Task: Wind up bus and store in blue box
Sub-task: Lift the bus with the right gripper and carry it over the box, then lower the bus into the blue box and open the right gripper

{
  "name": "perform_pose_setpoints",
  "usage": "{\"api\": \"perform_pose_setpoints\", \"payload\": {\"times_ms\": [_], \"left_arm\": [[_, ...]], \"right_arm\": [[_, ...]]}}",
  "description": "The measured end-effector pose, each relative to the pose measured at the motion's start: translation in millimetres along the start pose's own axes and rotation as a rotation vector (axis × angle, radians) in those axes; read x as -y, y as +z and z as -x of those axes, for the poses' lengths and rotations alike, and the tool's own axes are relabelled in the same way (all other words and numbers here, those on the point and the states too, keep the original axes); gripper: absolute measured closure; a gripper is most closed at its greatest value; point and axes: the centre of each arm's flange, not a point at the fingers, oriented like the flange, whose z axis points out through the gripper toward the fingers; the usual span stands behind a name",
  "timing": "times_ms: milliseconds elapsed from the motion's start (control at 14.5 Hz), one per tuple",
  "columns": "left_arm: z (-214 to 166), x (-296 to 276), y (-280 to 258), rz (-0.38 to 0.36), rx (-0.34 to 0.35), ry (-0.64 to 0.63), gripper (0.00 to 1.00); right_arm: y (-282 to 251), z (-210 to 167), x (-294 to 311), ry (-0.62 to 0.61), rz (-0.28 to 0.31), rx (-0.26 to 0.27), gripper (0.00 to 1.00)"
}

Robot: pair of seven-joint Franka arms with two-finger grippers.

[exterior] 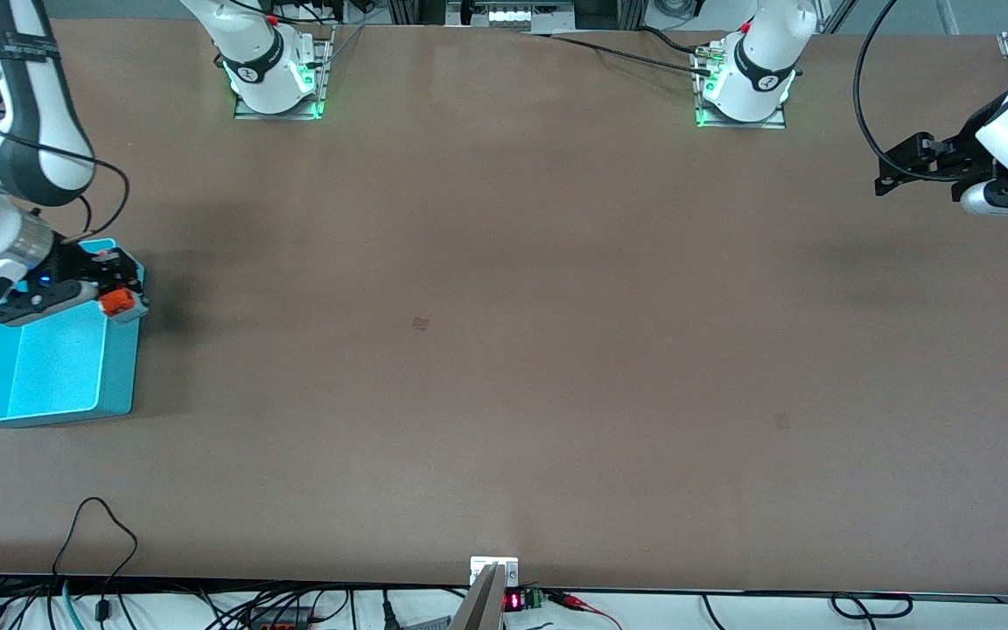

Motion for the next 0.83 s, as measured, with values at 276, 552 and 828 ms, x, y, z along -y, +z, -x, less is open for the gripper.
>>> {"api": "perform_pose_setpoints", "payload": {"times_ms": [276, 552, 828], "left_arm": [[0, 2, 0, 0.0, 0.0, -0.003, 0.0], [0, 3, 0, 0.001, 0.0, -0.007, 0.0], [0, 3, 0, 0.001, 0.0, -0.007, 0.0]], "right_arm": [[12, 19, -59, 0.108, 0.017, 0.013, 0.44], [50, 30, -110, 0.165, 0.035, 0.045, 0.44], [103, 46, -146, 0.154, 0.063, 0.048, 0.44]]}}
